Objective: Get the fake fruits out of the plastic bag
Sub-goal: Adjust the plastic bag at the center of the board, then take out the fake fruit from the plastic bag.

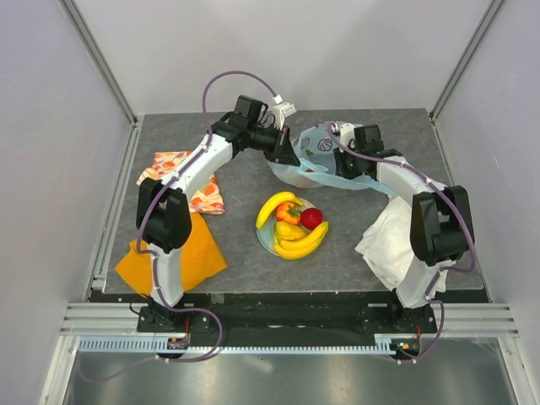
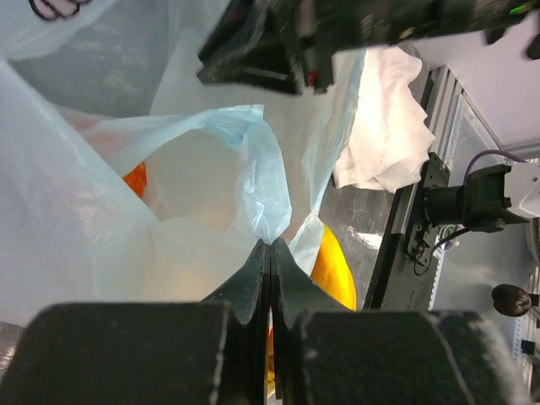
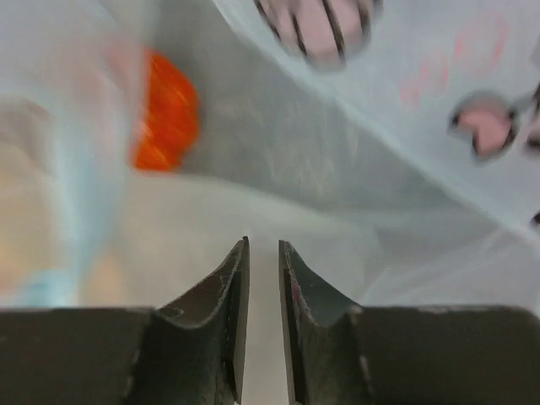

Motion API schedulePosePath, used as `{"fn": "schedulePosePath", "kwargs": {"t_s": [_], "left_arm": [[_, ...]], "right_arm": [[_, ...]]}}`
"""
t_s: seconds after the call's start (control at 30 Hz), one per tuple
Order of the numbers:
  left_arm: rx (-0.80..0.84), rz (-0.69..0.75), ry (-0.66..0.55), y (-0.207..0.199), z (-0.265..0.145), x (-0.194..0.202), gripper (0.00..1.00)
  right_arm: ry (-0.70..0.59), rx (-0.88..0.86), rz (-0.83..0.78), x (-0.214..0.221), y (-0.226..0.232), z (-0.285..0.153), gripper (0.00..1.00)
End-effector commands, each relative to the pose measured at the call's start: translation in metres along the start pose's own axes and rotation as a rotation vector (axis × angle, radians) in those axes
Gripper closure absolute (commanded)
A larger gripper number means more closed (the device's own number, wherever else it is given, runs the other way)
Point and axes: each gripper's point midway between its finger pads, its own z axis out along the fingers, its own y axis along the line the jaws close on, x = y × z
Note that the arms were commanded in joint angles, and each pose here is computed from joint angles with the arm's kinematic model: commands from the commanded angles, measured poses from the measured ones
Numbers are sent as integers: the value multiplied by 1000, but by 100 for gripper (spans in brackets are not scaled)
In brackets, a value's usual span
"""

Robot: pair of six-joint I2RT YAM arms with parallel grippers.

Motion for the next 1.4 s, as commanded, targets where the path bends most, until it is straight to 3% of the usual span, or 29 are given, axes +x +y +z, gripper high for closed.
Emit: {"fn": "schedulePosePath", "kwargs": {"t_s": [0.0,0.1,0.13,0.23,0.3,0.37,0.47,0.6,0.83,0.93,1.03,1.07,1.13,1.37], "left_arm": [[20,134,-50,-12,-3,-37,99],[64,161,-57,-28,-4,-47,98],[92,173,-54,-38,-4,-46,98],[163,215,-31,-63,-5,-37,98],[181,249,-9,-75,-9,-29,98],[171,277,13,-76,-6,-18,99],[138,291,31,-71,-2,-10,98],[54,248,33,-49,6,-15,98],[23,223,4,-35,10,-25,98],[39,218,3,-38,10,-26,98],[45,216,7,-38,11,-24,98],[45,218,7,-37,11,-24,98],[50,221,6,-38,11,-24,98],[74,205,19,-38,14,-19,98]], "right_arm": [[199,136,102,63,-44,-29,75],[192,217,44,77,-59,-102,77],[260,210,49,101,-54,-118,77],[284,151,-9,115,-35,-157,78],[232,116,-29,107,-26,-163,75],[129,26,-43,83,-14,-150,72],[99,-73,-40,54,-2,-117,71],[152,-183,-66,46,10,-76,78],[197,-242,-115,44,24,-56,80],[162,-142,-108,35,14,-40,66],[116,-40,-83,18,-3,-27,36],[129,-26,-71,20,-7,-19,15],[119,-4,-50,11,-13,-11,2],[116,84,42,3,-35,31,2]]}}
